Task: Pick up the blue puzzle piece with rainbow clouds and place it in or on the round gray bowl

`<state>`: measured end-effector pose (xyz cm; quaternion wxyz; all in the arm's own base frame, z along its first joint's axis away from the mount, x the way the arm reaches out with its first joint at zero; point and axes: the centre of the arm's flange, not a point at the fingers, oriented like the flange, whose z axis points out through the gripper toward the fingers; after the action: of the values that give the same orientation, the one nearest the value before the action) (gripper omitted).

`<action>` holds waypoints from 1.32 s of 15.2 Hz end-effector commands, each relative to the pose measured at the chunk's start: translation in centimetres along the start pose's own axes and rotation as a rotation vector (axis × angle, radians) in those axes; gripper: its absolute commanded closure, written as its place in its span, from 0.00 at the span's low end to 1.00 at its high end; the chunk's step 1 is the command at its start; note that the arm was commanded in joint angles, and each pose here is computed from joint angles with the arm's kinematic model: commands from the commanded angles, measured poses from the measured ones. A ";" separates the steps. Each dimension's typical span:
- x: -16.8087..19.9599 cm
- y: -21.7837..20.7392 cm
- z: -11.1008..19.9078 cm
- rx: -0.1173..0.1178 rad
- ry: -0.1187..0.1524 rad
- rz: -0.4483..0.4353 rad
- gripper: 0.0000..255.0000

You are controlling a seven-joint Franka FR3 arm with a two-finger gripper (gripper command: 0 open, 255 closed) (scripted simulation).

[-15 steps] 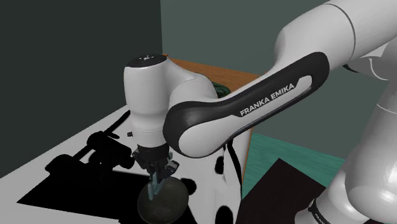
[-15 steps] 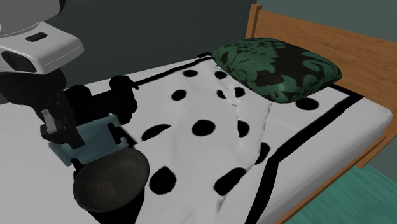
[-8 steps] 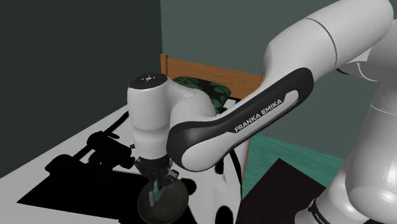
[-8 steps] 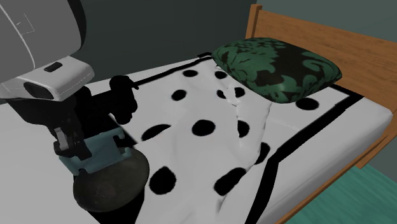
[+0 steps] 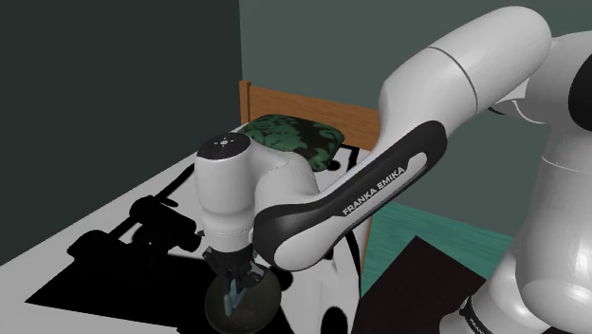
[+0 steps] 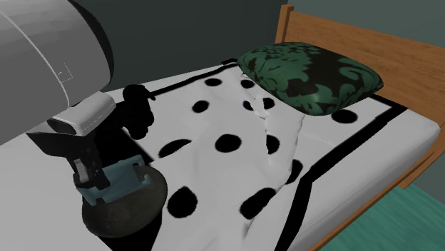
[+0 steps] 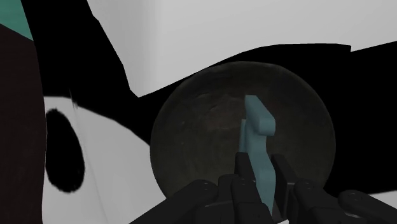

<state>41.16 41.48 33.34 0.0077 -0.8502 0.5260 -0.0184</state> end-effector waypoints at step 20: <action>0.0 0.0 -4.9 0.001 0.000 0.000 0.00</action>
<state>40.98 41.54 38.20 0.0081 -0.8502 0.5260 -0.0186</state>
